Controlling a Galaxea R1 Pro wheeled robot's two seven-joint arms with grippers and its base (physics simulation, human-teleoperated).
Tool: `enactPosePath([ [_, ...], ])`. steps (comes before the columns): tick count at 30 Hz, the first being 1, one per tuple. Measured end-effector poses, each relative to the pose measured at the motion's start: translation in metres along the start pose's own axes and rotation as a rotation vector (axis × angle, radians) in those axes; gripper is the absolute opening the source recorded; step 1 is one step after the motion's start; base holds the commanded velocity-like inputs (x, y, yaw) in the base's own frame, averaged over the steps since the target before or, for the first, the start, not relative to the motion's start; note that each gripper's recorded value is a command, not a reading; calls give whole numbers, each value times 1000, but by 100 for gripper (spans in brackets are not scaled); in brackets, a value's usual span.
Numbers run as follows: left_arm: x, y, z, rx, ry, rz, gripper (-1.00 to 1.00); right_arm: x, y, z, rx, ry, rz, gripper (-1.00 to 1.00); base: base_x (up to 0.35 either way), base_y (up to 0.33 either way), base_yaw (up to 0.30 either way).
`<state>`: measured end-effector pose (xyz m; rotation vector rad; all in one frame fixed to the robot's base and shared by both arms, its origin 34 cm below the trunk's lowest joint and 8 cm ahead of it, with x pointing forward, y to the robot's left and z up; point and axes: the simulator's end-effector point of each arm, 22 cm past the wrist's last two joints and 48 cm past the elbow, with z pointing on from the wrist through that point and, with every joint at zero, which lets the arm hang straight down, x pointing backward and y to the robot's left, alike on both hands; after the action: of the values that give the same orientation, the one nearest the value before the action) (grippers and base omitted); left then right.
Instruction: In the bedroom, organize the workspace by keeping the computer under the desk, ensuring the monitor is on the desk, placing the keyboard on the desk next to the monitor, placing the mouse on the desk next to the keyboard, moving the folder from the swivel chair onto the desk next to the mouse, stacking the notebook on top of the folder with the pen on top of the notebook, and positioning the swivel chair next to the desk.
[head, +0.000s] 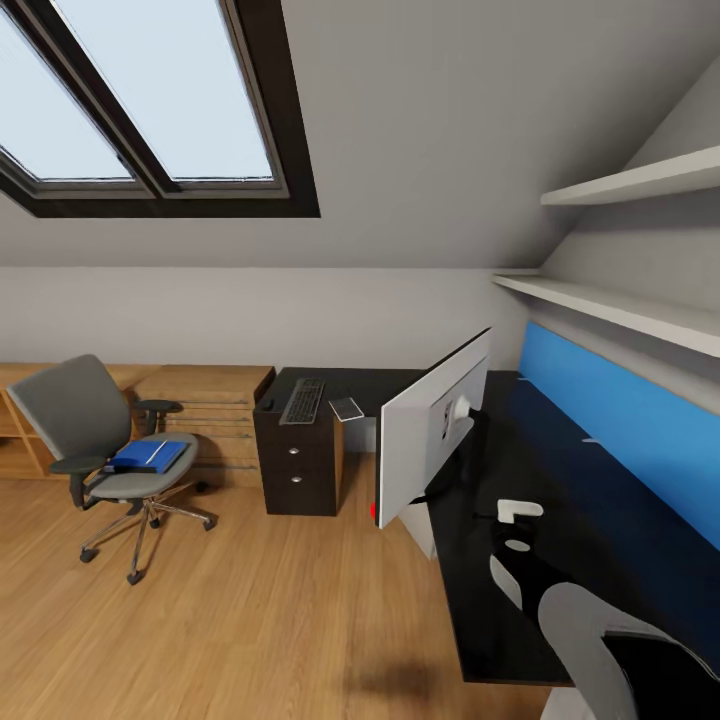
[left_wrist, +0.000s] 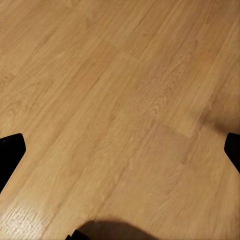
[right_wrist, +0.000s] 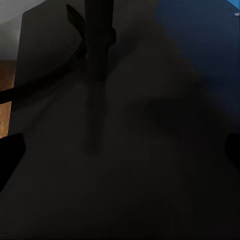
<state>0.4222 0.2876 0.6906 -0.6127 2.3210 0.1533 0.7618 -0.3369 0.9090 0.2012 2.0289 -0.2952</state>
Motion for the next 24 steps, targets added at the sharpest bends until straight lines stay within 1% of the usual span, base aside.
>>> enactPosePath([
  [5, 0, 0, 0, 1, 1, 0, 100, 11, 5, -2, -23, -15, 4, 100, 66, 0, 0],
  [8, 1, 0, 0, 1, 1, 1, 100, 10, 5, -3, -24, -22, 5, 100, 237, 0, 0],
  [9, 1, -1, -1, 2, 1, 2, 100, 7, 6, -3, -27, -39, 8, 100, 296, 0, 0],
  [13, 1, -1, -1, 3, 2, 2, 100, 5, 9, -4, -31, -49, 9, 100, 254, -11, 0],
  [21, 1, -1, 0, 4, 3, 3, 100, 5, 10, -4, -32, -52, 9, 100, 50, -6, 0],
  [24, 2, -1, -1, 4, 3, 4, 100, 5, 9, -4, -31, -53, 10, 100, 160, -152, 0],
])
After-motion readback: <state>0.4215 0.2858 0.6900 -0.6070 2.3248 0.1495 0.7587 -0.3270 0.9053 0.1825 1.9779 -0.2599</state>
